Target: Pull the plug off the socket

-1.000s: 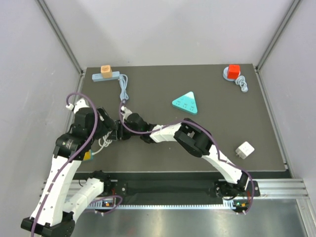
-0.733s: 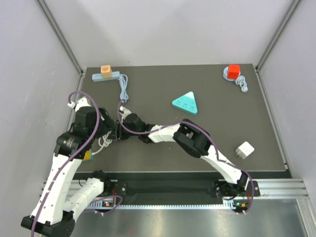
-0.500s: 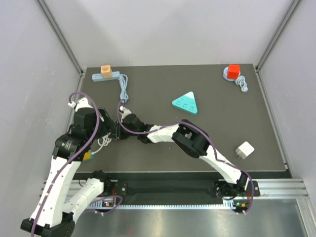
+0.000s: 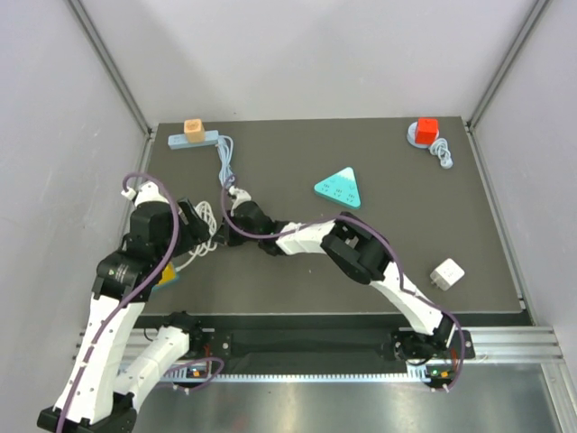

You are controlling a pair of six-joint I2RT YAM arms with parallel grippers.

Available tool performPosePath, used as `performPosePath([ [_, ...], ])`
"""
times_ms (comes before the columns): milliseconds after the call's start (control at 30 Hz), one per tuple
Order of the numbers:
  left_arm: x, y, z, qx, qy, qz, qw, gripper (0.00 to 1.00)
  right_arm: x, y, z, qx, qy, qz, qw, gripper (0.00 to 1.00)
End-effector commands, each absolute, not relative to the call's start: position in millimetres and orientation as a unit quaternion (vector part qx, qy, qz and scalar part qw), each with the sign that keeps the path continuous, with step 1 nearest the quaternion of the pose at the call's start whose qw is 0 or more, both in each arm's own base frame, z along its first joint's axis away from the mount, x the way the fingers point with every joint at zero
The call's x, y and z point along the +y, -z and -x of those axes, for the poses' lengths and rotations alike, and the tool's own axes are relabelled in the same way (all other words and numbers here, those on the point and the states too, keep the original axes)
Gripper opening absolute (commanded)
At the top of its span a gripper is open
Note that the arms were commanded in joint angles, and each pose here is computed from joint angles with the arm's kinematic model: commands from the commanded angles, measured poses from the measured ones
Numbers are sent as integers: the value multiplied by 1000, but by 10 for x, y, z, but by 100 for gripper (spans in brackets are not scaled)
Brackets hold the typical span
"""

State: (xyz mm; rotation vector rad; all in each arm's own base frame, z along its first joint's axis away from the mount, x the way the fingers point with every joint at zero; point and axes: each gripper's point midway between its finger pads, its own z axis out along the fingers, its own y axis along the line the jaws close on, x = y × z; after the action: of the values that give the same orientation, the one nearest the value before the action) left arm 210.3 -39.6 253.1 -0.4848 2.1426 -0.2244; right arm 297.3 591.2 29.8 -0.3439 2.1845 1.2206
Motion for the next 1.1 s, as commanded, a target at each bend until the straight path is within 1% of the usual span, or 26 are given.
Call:
performPosePath([
  [0, -410, -2487, -2154, 859, 99, 206, 458, 78, 5360, -253, -3508, 852, -373, 121, 346, 0],
  [200, -294, -2323, -2240, 850, 71, 253, 457, 78, 4949, -373, -3737, 859, -320, 157, 368, 0],
  [267, -265, -2312, -2295, 844, 65, 261, 465, 78, 4800, -420, -3834, 858, -291, 172, 387, 1],
  [400, -231, -2212, -2347, 847, 47, 273, 455, 79, 4655, -477, -3960, 857, -261, 201, 396, 7],
  [433, -202, -2191, -2348, 847, 38, 278, 451, 77, 4616, -457, -4015, 860, -254, 202, 393, 8],
  [467, -174, -2127, -2350, 852, 22, 284, 439, 72, 4584, -460, -4047, 861, -247, 206, 393, 8],
  [500, -86, -2116, -2340, 847, 1, 304, 436, 63, 4552, -454, -4099, 863, -239, 202, 397, 8],
  [567, -35, -2029, -2346, 853, -19, 308, 421, 63, 4463, -417, -4176, 870, -223, 202, 390, 8],
  [667, 39, -1894, -2371, 861, -31, 319, 395, 67, 4381, -451, -4268, 871, -211, 203, 394, 11],
  [733, 133, -1809, -2380, 860, -29, 340, 378, 68, 4321, -491, -4315, 871, -206, 203, 397, 16],
  [800, 235, -1727, -2367, 859, -23, 361, 363, 68, 4248, -521, -4341, 873, -201, 203, 395, 22],
  [833, 255, -1706, -2364, 858, -20, 367, 359, 68, 4221, -576, -4355, 872, -201, 202, 397, 24],
  [867, 379, -1660, -2341, 850, -24, 391, 351, 67, 4182, -582, -4346, 874, -196, 205, 394, 26],
  [900, 409, -1627, -2336, 849, -19, 399, 346, 66, 4155, -592, -4350, 875, -192, 208, 393, 28],
  [933, 348, -1582, -2343, 854, 8, 398, 334, 66, 4136, -668, -4348, 873, -192, 211, 396, 31],
  [967, 354, -1546, -2378, 853, 22, 403, 331, 64, 4128, -695, -4330, 872, -190, 217, 396, 34],
  [1000, 397, -1453, -2351, 849, 29, 419, 320, 62, 4116, -733, -4312, 871, -190, 220, 396, 40],
  [1033, 384, -1422, -2357, 848, 41, 426, 313, 58, 4107, -831, -4254, 869, -193, 224, 396, 42],
  [1067, 369, -1327, -2366, 844, 61, 440, 301, 46, 4089, -876, -4235, 869, -193, 225, 397, 48],
])
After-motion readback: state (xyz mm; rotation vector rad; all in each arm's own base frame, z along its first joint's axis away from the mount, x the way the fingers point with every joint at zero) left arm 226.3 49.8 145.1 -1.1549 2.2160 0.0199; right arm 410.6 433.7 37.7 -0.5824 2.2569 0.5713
